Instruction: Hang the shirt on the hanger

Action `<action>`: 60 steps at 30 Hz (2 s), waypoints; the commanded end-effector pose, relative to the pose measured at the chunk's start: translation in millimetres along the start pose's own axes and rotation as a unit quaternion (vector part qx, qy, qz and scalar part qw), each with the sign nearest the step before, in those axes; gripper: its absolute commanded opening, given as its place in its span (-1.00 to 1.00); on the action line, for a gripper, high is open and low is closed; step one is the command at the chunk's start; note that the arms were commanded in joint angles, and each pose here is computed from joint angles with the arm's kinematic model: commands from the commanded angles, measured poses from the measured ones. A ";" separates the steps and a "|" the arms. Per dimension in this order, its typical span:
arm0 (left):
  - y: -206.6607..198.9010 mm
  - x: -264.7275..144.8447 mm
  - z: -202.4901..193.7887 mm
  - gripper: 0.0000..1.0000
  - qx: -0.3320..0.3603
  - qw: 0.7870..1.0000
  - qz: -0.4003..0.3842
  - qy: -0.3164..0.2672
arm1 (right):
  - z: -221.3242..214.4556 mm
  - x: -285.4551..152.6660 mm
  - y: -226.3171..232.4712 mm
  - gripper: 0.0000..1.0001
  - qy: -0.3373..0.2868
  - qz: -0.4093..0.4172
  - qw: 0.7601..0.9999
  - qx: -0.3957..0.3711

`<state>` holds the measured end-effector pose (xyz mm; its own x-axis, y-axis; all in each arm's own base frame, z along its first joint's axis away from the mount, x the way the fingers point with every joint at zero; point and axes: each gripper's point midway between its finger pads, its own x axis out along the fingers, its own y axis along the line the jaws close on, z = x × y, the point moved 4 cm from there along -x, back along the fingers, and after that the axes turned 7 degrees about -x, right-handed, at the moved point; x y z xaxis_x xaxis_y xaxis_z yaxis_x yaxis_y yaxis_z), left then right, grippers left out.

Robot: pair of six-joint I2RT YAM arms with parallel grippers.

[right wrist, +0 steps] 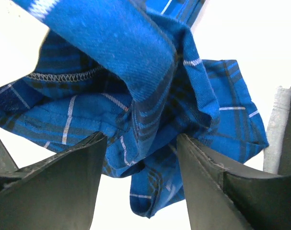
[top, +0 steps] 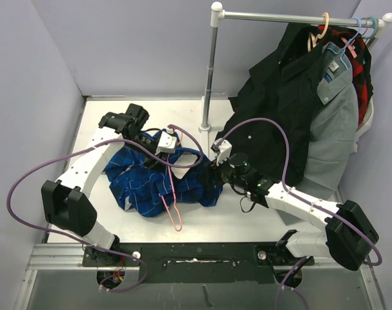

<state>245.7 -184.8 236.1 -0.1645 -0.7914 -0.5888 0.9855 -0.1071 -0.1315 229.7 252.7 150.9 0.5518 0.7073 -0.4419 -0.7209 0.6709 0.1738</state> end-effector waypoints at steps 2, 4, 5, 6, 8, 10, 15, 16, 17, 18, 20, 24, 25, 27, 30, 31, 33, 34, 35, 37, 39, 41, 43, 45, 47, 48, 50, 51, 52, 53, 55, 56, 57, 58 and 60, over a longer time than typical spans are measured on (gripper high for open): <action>9.1 -1.8 18.7 -1.00 0.024 0.999 0.006 -0.025 | 46.4 -10.5 -0.1 0.24 -0.078 -0.028 0.996 -0.021; 9.5 -1.1 18.4 -1.00 0.023 0.999 0.005 -0.026 | 45.7 -14.8 -0.2 0.19 -0.080 -0.032 0.996 -0.017; 9.5 -0.5 18.3 -1.00 0.021 0.999 0.004 -0.027 | 45.1 -16.5 -0.3 0.16 -0.081 -0.034 0.996 -0.015; 9.4 0.0 18.2 -1.00 0.020 0.999 0.003 -0.027 | 44.4 -17.5 -0.1 0.13 -0.080 -0.035 0.996 -0.010; 9.7 1.1 18.0 -1.00 0.018 0.999 0.002 -0.028 | 42.5 -17.7 0.5 0.10 -0.078 -0.033 0.996 -0.007; 9.9 2.2 18.2 -1.00 0.018 0.999 0.001 -0.028 | 38.5 -16.0 -0.1 0.05 -0.072 -0.033 0.997 -0.004; 10.0 2.9 20.2 -1.00 0.019 0.999 0.000 -0.029 | 29.5 -7.9 -1.3 -0.11 -0.061 -0.032 0.998 0.000; 9.9 2.9 20.3 -1.00 0.019 0.999 0.000 -0.029 | 25.9 -5.2 -1.4 -0.11 -0.058 -0.030 0.998 0.001; 9.9 2.8 20.5 -1.00 0.019 0.999 0.000 -0.029 | 24.7 -3.3 -2.1 -0.13 -0.059 -0.030 0.998 0.002; 10.2 2.9 20.5 -1.00 0.019 0.999 0.000 -0.029 | 24.5 -1.9 -1.9 -0.16 -0.061 -0.029 0.998 0.003; 10.4 3.0 20.5 -1.00 0.018 0.999 0.000 -0.029 | 23.5 1.4 -0.9 -0.18 -0.062 -0.023 0.998 0.007; 11.3 3.6 22.2 -1.00 0.018 0.999 0.002 -0.032 | 18.8 8.3 1.5 -0.21 -0.054 -0.012 0.998 0.014; 11.4 3.6 22.9 -1.00 0.019 0.999 0.002 -0.033 | 17.9 9.2 1.5 -0.21 -0.053 -0.011 0.998 0.016; 11.6 4.1 23.8 -1.00 0.019 0.999 0.002 -0.035 | 15.5 9.5 -0.1 -0.27 -0.054 -0.013 0.998 0.018; 13.2 4.1 26.7 -1.00 0.015 0.999 0.005 -0.041 | 14.4 9.7 -2.2 -0.82 -0.059 -0.011 0.998 0.024; 14.6 3.4 28.9 -1.00 0.013 0.999 0.009 -0.044 | 13.9 8.9 -3.6 -0.99 -0.059 -0.014 0.998 0.025; 20.3 2.7 32.5 -1.00 0.002 0.999 0.025 -0.048 | 11.0 3.8 -8.7 -1.00 -0.060 -0.029 0.997 0.027; 25.7 1.6 35.8 -1.00 -0.002 0.998 0.042 -0.049 | 10.9 -1.0 -11.8 -1.00 -0.063 -0.039 0.997 0.030; 30.7 0.3 38.1 -1.00 -0.008 0.997 0.060 -0.049 | 11.1 -6.0 -15.0 -1.00 -0.066 -0.049 0.996 0.032; 41.5 -3.4 43.4 -1.00 -0.012 0.994 0.104 -0.043 | 9.3 -15.2 -20.3 -1.00 -0.065 -0.062 0.995 0.031; 51.3 -3.8 47.6 -1.00 -0.013 0.988 0.151 -0.023 | 5.0 -21.2 -24.2 -1.00 -0.060 -0.070 0.995 0.028; 61.0 -4.1 53.0 -1.00 -0.013 0.981 0.194 -0.010 | -0.9 -22.9 -27.1 -1.00 -0.052 -0.072 0.996 0.030; 66.4 -4.0 58.5 -1.00 -0.025 0.974 0.226 -0.006 | -4.9 -22.8 -28.8 -1.00 -0.045 -0.072 0.996 0.031; 72.6 -5.1 64.6 -1.00 -0.016 0.964 0.264 0.002 | -8.1 -22.4 -29.1 -1.00 -0.035 -0.071 0.996 0.031; 79.9 -8.6 69.8 -1.00 -0.005 0.952 0.305 0.013 | -9.6 -22.3 -28.6 -1.00 -0.030 -0.066 0.997 0.031; 82.5 -12.0 74.5 -1.00 -0.001 0.948 0.319 0.013 | -10.9 -22.4 -28.3 -1.00 -0.028 -0.064 0.997 0.030; 81.7 -16.7 80.6 -1.00 -0.004 0.947 0.321 0.010 | -15.0 -21.5 -28.9 -1.00 -0.020 -0.064 0.997 0.027; 79.5 -18.9 85.8 -1.00 -0.004 0.948 0.317 0.004 | -17.1 -21.3 -30.0 -1.00 -0.016 -0.065 0.997 0.024; 76.0 -20.2 91.7 -1.00 -0.007 0.950 0.311 -0.006 | -20.2 -21.0 -31.3 -1.00 -0.010 -0.068 0.997 0.022; 72.9 -22.5 97.2 -1.00 -0.011 0.952 0.307 -0.016 | -23.0 -20.5 -32.5 -1.00 -0.006 -0.070 0.997 0.020; 72.0 -28.9 104.7 -1.00 -0.016 0.948 0.317 -0.027 | -28.9 -20.6 -36.3 -1.00 0.002 -0.078 0.997 0.016; 74.0 -33.1 106.0 -1.00 -0.017 0.943 0.330 -0.027 | -31.4 -21.1 -38.2 -1.00 0.006 -0.081 0.997 0.016; 77.0 -37.4 107.1 -1.00 -0.017 0.938 0.346 -0.027 | -33.5 -21.7 -39.5 -1.00 0.009 -0.082 0.996 0.015; 80.0 -42.1 106.9 -1.00 -0.016 0.932 0.362 -0.025 | -35.3 -22.7 -41.0 -1.00 0.012 -0.085 0.996 0.015; 87.6 -49.7 104.3 -1.00 -0.011 0.918 0.396 -0.014 | -36.8 -25.0 -44.1 -1.00 0.015 -0.091 0.996 0.016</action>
<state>322.5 -230.3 273.5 0.3817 -0.6530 -0.6541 0.9102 0.3886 0.1432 233.1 211.8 135.5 0.6534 0.6113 -0.4465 -0.6173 0.7717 0.1533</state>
